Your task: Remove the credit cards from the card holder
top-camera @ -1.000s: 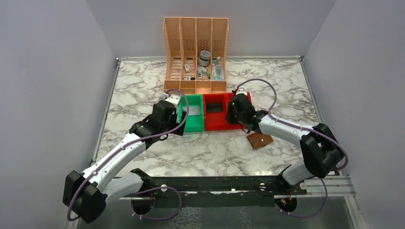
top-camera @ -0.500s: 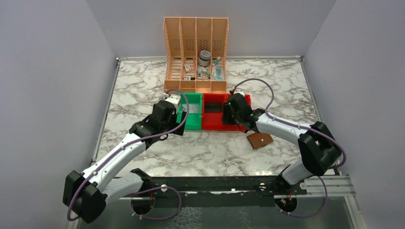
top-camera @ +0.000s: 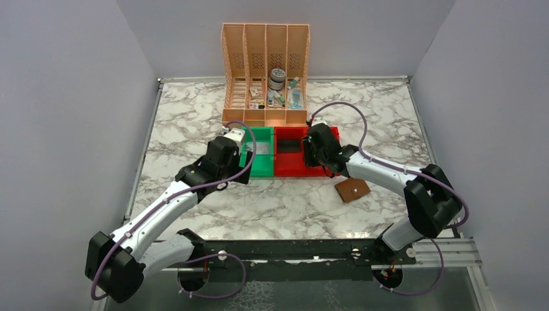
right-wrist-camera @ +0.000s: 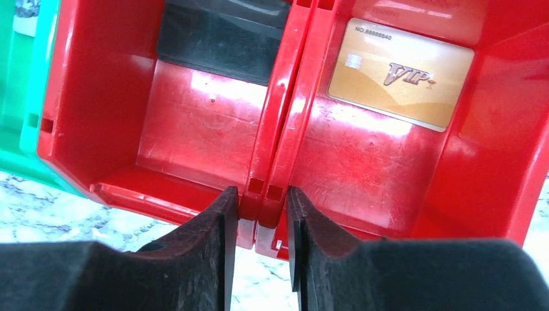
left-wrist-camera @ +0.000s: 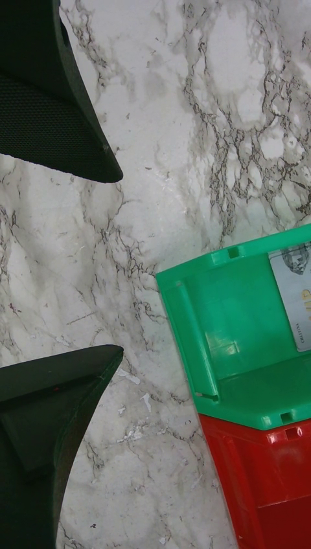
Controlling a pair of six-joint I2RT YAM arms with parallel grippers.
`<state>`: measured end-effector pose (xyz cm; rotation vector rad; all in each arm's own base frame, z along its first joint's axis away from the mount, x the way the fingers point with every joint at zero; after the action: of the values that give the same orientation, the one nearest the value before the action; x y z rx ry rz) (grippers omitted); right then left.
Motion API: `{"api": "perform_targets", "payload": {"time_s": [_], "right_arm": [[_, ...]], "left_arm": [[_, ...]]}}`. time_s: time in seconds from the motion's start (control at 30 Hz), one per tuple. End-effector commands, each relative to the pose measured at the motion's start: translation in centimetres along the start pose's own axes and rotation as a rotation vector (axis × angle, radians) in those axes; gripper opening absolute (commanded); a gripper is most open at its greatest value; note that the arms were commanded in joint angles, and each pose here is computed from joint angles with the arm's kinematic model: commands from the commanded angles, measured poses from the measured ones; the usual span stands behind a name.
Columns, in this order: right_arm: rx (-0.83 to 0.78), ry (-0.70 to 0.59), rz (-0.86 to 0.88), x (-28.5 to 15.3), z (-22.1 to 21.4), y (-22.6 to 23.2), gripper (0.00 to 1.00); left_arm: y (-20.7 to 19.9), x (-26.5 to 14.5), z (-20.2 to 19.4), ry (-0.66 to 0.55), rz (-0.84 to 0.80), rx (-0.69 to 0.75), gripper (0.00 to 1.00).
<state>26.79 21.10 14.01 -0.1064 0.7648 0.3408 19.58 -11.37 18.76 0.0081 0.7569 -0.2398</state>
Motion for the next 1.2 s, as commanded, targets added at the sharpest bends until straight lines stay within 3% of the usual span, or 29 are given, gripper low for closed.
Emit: {"api": "perform_targets", "payload": {"time_s": [0.0, 0.23, 0.97, 1.17], "right_arm": [[-0.112, -0.036, 0.006, 0.1, 1.3, 0.0, 0.29], [-0.147, -0.037, -0.020, 0.2, 1.6, -0.2, 0.27], [0.077, 0.011, -0.203, -0.1, 0.7, -1.2, 0.27], [0.074, 0.008, -0.200, 0.0, 0.7, -1.2, 0.30]], "left_arm": [[0.0, 0.0, 0.5, -0.021, 0.003, -0.007, 0.99], [0.0, 0.0, 0.4, -0.018, 0.002, -0.006, 0.99], [0.0, 0.2, 0.4, -0.006, 0.000, -0.006, 0.99], [0.0, 0.2, 0.3, -0.008, -0.001, -0.006, 0.99]]}}
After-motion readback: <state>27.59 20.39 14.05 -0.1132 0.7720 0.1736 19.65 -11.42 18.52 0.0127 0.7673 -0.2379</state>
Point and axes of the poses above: each gripper's point midway between its finger pads, its own x axis out along the fingers, its own y axis along the line the jaws close on, z = x × y, the point moved 8 cm from there along -x, back along the fingers, and after that the axes turned 6 degrees about -x, right-handed, at the moved point
